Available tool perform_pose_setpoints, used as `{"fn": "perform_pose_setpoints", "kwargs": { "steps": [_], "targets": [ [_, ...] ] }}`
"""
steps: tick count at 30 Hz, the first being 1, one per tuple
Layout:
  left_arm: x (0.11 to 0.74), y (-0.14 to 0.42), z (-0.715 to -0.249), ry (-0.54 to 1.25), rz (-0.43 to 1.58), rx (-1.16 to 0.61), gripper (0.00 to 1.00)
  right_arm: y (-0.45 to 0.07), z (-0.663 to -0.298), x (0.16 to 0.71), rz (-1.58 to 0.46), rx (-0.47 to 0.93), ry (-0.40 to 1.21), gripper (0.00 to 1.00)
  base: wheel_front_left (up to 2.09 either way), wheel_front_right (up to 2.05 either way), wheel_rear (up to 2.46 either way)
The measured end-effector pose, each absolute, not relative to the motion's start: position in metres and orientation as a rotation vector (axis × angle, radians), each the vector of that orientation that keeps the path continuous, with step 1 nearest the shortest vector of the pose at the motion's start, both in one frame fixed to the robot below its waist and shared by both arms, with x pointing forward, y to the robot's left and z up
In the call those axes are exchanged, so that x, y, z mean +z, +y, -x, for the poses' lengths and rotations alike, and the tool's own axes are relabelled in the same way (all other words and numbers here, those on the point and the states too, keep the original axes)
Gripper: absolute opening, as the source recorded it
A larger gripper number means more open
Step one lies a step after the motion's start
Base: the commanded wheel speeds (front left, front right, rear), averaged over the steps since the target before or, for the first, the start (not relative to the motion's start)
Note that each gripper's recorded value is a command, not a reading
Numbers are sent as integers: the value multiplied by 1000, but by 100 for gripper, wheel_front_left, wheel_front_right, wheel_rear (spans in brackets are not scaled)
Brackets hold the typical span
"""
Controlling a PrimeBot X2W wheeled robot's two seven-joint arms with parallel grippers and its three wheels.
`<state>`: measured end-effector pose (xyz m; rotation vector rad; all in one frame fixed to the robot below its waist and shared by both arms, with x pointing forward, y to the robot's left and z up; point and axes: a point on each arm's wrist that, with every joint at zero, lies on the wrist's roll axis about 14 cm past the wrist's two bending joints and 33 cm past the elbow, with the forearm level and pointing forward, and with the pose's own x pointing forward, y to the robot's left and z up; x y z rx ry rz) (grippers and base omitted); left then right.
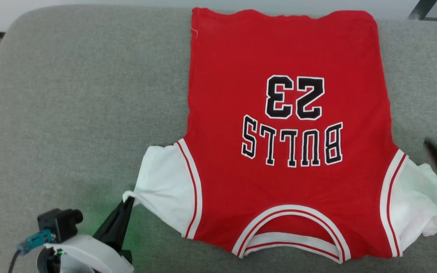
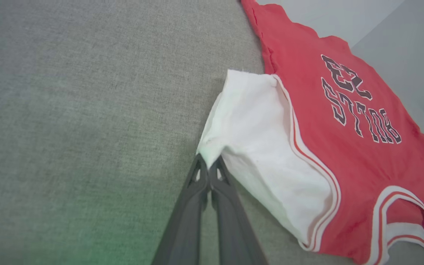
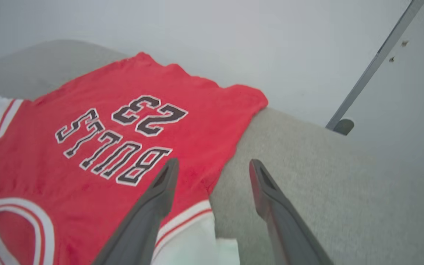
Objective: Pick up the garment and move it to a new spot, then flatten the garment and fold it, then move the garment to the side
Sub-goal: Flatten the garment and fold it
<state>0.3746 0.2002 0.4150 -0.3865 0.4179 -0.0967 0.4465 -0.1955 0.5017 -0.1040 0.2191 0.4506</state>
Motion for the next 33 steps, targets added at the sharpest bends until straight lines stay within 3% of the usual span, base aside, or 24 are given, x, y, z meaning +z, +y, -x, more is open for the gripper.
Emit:
{"fn": "perform_pose_setpoints", "kwargs": {
  "steps": [6,9,20,27,33],
  "targets": [
    [413,191,-391,401,390,-126,0,-183,-510,540,124,433,112,100,0,0,0],
    [411,186,-398,395,391,-143,0,-181,-542,540,138,419,139,100,0,0,0],
    [396,172,-413,402,417,-173,0,-184,-646,506,128,325,439,100,0,0,0],
    [384,171,-418,407,426,-173,0,-188,-686,462,62,235,681,100,0,0,0],
    [378,173,-418,412,435,-166,0,-178,-699,412,15,192,874,100,0,0,0]
  ]
}}
